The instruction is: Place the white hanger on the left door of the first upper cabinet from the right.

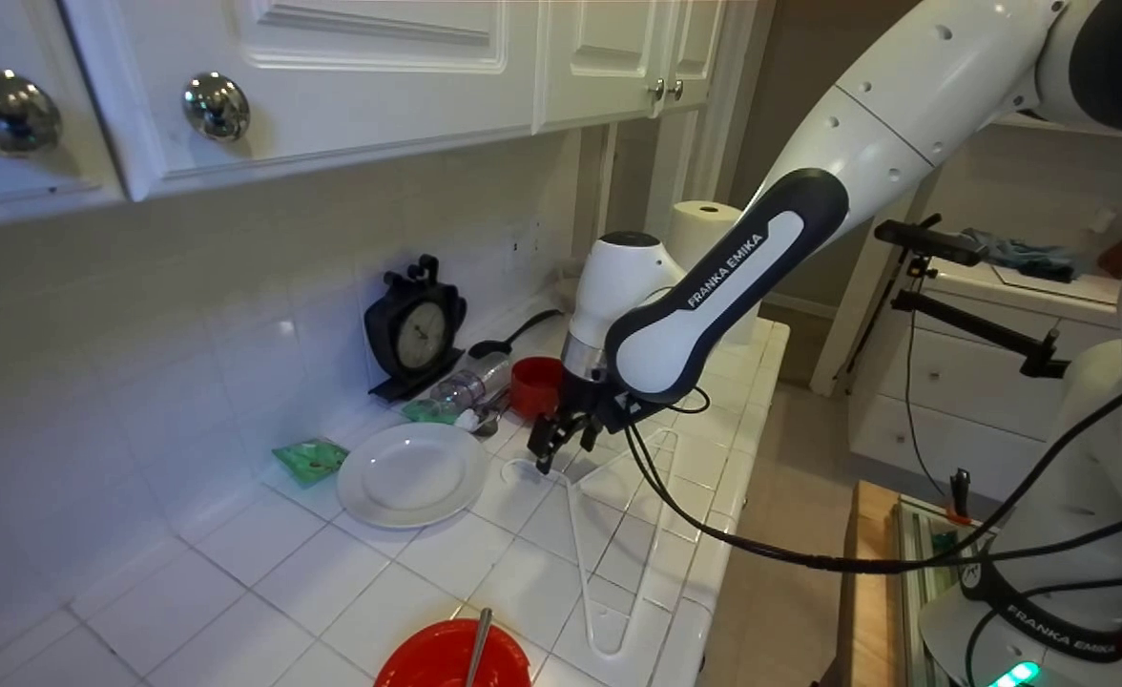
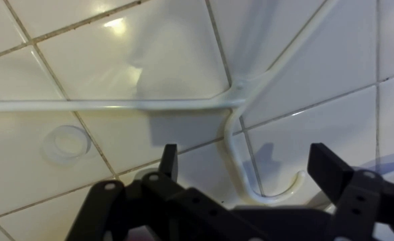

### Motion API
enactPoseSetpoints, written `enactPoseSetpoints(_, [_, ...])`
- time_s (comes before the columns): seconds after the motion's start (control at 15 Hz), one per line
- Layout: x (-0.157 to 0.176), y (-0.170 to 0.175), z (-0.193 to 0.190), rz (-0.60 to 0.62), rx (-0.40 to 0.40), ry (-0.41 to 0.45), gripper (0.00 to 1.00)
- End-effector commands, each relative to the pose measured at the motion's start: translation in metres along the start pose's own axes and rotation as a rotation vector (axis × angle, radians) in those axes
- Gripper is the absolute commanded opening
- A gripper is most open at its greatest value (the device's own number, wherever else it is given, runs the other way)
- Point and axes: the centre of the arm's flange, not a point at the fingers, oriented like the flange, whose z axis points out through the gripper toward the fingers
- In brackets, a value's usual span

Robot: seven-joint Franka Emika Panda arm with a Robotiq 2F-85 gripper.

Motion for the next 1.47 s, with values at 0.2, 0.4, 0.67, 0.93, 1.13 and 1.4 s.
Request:
enactPoseSetpoints(0.2, [0.001,-0.005,0.0,-0.006,-0.009,0.005,1.0])
enactPoseSetpoints(0.4, [0.001,-0.006,0.004,-0.014,-0.024,-0.012,1.0])
enactPoseSetpoints(0.67, [0.004,-0.008,0.009,-0.014,-0.027,-0.015,1.0])
enactPoseSetpoints(0.93, [0.007,-0.004,0.018,-0.004,-0.037,-0.021,1.0])
enactPoseSetpoints(1.13, [0.01,-0.002,0.026,-0.005,-0.04,-0.028,1.0])
enactPoseSetpoints(1.4, [0.013,-0.005,0.029,-0.005,-0.048,-0.032,0.59])
